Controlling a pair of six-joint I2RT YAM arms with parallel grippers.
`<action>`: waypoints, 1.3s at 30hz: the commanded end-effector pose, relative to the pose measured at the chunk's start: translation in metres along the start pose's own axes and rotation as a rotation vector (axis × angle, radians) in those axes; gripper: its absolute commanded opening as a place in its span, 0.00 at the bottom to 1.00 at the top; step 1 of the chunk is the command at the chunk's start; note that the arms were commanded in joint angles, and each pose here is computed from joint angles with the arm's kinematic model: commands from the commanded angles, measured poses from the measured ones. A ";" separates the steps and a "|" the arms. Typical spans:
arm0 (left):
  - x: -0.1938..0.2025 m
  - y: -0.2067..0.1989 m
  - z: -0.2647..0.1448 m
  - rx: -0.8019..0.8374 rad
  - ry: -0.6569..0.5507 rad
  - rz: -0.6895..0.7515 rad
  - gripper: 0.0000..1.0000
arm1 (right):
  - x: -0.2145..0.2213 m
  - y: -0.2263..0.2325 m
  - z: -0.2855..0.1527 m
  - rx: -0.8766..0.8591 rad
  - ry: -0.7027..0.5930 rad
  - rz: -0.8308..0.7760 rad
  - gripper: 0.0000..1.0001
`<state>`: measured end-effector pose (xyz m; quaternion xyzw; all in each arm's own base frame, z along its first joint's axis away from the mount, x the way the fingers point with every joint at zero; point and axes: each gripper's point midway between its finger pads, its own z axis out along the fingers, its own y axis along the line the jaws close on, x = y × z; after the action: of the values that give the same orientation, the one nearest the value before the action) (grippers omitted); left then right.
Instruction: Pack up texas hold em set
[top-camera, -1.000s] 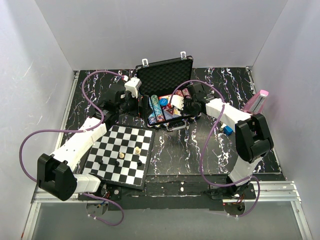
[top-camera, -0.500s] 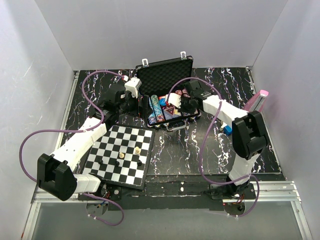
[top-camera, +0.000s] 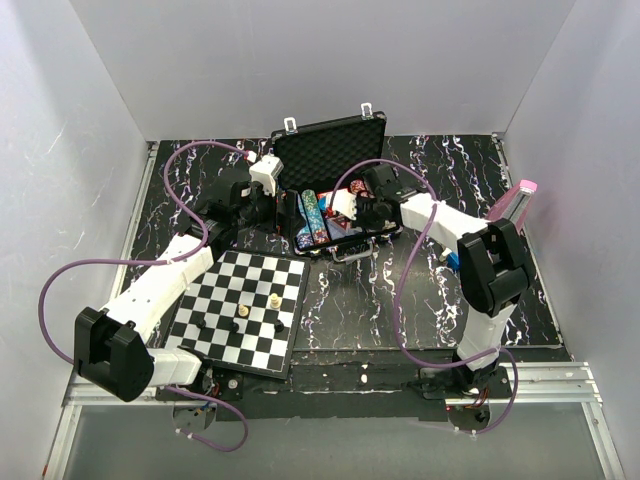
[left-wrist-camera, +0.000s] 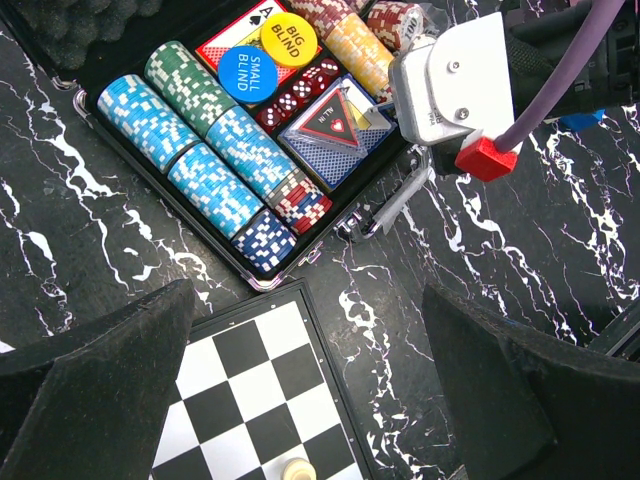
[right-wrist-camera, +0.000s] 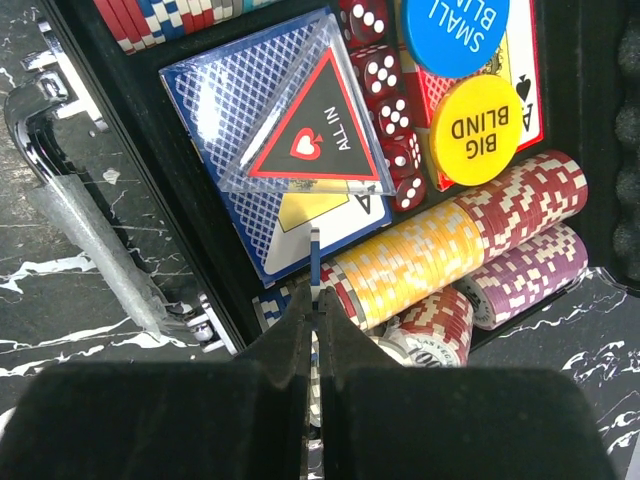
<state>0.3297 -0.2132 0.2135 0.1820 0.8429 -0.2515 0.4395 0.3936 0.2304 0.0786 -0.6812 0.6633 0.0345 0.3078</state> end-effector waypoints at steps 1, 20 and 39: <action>-0.014 -0.005 -0.009 0.017 -0.035 0.013 0.98 | 0.024 -0.008 -0.008 0.042 0.057 0.018 0.01; -0.015 -0.004 -0.011 0.012 -0.045 0.016 0.98 | -0.037 -0.038 -0.067 0.204 -0.371 0.517 0.01; -0.015 -0.003 -0.012 0.002 -0.047 0.018 0.98 | -0.002 -0.054 -0.057 0.157 -0.378 1.421 0.01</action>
<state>0.3294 -0.2135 0.2136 0.1827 0.8427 -0.2523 0.4392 0.4056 0.1944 0.1369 -0.1234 0.8801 0.2676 0.3722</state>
